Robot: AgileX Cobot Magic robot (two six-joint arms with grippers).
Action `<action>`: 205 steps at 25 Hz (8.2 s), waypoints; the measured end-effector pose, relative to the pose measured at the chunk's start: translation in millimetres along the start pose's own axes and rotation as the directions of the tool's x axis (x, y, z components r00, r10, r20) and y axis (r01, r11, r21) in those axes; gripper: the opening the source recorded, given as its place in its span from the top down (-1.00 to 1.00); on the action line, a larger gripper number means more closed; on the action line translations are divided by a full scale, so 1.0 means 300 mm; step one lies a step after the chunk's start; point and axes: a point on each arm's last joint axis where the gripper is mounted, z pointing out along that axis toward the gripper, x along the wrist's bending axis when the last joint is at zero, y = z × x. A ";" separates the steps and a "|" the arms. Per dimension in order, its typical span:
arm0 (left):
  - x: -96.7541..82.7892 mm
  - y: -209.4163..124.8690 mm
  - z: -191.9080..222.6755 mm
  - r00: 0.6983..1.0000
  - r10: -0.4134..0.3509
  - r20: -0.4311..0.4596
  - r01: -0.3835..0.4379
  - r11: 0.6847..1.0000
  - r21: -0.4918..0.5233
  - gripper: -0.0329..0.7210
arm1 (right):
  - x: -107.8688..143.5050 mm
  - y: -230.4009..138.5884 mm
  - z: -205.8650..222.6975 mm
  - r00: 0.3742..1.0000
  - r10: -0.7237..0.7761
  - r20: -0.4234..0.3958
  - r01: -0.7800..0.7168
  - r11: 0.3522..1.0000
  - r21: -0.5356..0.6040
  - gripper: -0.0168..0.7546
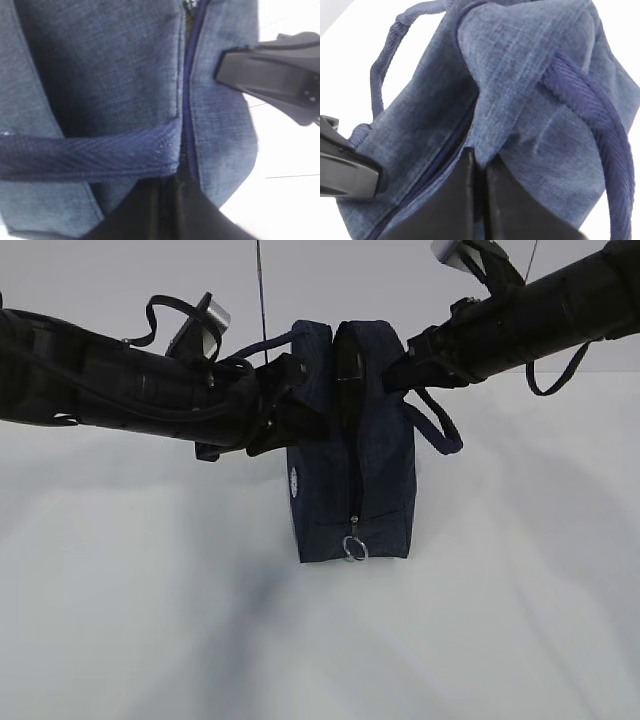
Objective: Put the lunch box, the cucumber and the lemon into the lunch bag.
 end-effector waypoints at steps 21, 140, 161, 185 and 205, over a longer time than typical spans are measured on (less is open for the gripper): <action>0.030 0.006 0.023 0.996 -0.090 0.006 0.090 0.996 -0.021 0.94 | 0.085 0.008 -0.065 0.985 -0.093 -0.143 0.105 0.991 0.077 0.35; 0.017 -0.021 0.023 0.820 0.547 0.167 -0.555 0.832 0.001 0.93 | -0.020 -0.532 0.172 0.946 -0.298 -0.126 0.292 0.954 -0.064 0.34; 0.014 -0.023 0.023 0.819 0.546 0.178 -0.555 0.832 0.000 0.93 | -0.019 -0.495 0.180 0.935 -0.321 -0.154 0.304 0.945 -0.123 0.34; 0.014 -0.023 0.023 0.819 0.545 0.180 -0.554 0.833 -0.001 0.94 | -0.037 -0.498 0.223 0.929 -0.302 -0.213 0.272 0.949 -0.159 0.34; 0.013 -0.023 0.022 0.819 0.544 0.182 -0.554 0.833 -0.001 0.94 | -0.044 -0.506 0.227 0.934 -0.297 -0.199 0.273 0.952 -0.140 0.96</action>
